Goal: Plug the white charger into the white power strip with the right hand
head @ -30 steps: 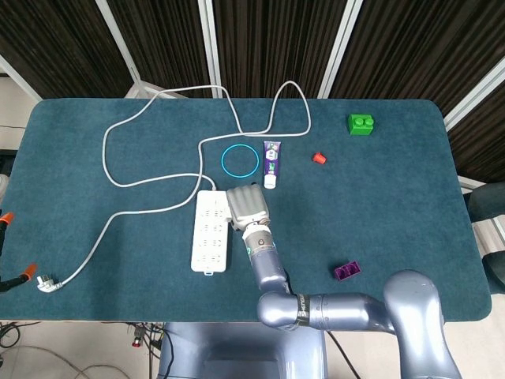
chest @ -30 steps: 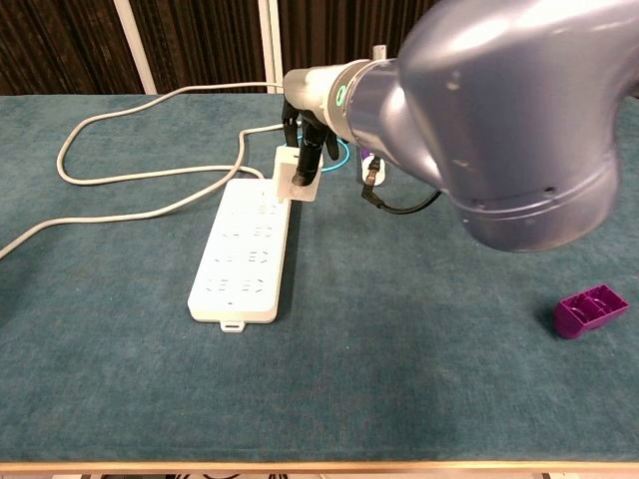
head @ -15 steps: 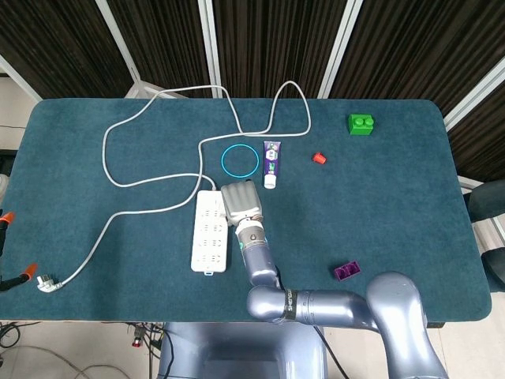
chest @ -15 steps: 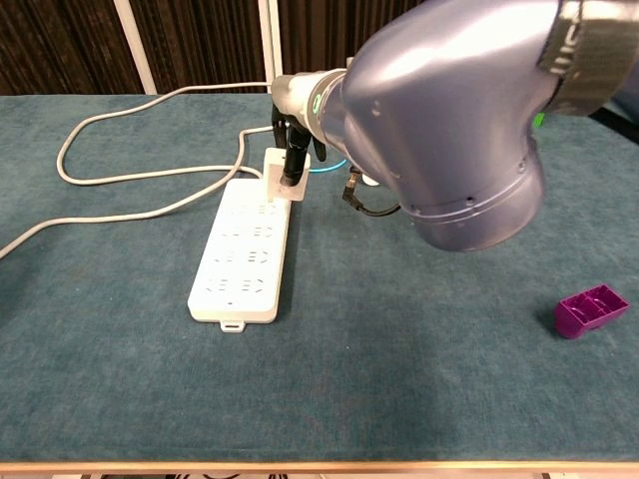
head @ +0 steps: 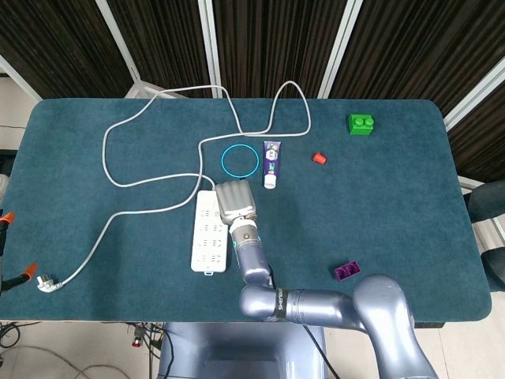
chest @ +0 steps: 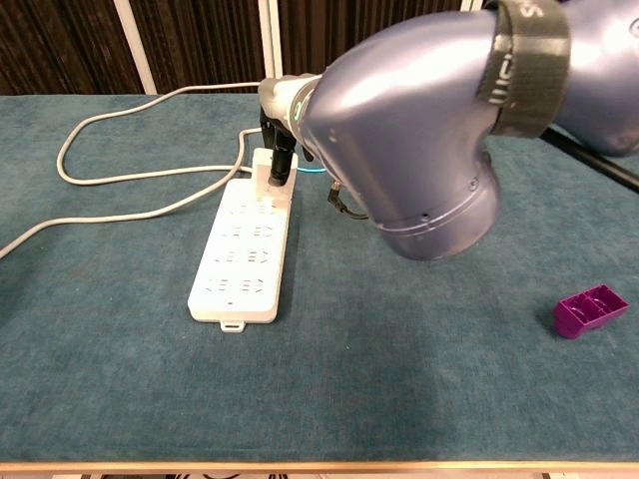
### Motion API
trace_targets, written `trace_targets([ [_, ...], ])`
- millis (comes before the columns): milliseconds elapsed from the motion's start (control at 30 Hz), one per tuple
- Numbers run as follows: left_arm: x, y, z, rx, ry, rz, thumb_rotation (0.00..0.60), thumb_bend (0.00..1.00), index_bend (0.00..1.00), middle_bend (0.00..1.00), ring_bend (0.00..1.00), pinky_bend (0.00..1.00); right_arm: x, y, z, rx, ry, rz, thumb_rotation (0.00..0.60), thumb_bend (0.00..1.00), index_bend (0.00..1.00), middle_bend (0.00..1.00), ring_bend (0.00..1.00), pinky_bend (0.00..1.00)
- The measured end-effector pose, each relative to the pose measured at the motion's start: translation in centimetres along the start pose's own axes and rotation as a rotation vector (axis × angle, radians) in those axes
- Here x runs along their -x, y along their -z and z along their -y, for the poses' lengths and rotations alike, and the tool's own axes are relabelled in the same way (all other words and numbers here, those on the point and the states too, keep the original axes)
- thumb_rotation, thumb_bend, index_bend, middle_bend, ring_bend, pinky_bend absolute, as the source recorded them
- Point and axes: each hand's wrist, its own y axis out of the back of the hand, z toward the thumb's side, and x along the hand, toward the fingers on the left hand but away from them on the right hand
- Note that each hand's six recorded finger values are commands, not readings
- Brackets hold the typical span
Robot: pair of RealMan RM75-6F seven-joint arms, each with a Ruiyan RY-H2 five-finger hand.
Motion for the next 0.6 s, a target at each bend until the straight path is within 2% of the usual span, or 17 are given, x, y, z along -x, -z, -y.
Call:
trace_targets([
  [600,-0.05,0.11,-0.06,0.0,-0.002,-0.005,0.6,0.15,0.1,0.0,0.0,0.0,0.45,-0.57,0.97,-0.019,0.006,-0.013,0.6,0.47,0.71,0.57,0.54,0.34],
])
